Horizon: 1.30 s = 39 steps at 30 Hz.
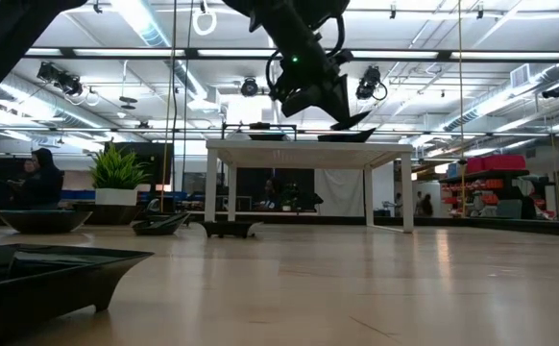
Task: Pick & Place Mini shaped plates
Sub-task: Stack the drop-shaped plate on top of the drop-shaped plate on the shelf
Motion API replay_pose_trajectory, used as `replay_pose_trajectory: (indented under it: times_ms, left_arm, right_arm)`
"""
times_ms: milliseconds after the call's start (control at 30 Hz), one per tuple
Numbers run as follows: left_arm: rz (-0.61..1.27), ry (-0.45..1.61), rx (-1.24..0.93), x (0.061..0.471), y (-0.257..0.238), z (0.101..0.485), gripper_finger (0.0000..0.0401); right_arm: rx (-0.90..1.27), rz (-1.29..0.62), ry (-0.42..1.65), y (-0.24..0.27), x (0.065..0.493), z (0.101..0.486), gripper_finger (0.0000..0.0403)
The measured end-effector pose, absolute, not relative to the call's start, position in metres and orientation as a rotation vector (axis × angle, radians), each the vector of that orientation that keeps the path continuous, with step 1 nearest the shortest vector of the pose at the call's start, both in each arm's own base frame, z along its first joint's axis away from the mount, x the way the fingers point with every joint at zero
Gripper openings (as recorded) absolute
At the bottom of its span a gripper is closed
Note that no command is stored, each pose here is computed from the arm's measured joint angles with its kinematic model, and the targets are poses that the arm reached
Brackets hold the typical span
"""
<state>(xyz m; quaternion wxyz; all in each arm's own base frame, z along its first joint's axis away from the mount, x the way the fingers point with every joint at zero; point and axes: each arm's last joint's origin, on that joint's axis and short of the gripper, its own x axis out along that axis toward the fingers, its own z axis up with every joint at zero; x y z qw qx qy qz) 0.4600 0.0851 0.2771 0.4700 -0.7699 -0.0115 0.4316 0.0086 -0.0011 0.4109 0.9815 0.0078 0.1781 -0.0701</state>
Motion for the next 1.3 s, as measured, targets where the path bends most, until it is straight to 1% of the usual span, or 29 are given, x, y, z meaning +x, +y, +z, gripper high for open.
replay_pose_trajectory:
  times_ms: [200, 767, 900, 1067, 1200, 1300]
  left_arm:
    - [1.052, -0.039, -1.893, 0.46, 0.089, 0.278, 0.0002]
    - [1.03, -0.058, -1.922, 0.463, 0.074, 0.279, 0.0002]
    - [1.063, -0.036, -1.909, 0.46, 0.073, 0.292, 0.0002]
    - [1.1, -0.034, -1.88, 0.456, 0.08, 0.296, 0.0002]
    - [1.08, -0.064, -1.893, 0.457, 0.086, 0.298, 0.0002]
    - [1.064, -0.071, -1.905, 0.463, 0.089, 0.291, 0.0002]
  right_arm:
    - [0.015, -0.141, 0.359, -0.001, 0.009, 0.411, 0.002]
    - [0.016, -0.141, 0.358, -0.001, 0.009, 0.411, 0.002]
    - [0.016, -0.141, 0.358, -0.001, 0.009, 0.411, 0.002]
    - [0.016, -0.141, 0.358, -0.001, 0.009, 0.411, 0.002]
    - [0.016, -0.141, 0.358, -0.001, 0.009, 0.411, 0.002]
    - [0.016, -0.141, 0.358, -0.001, 0.009, 0.411, 0.002]
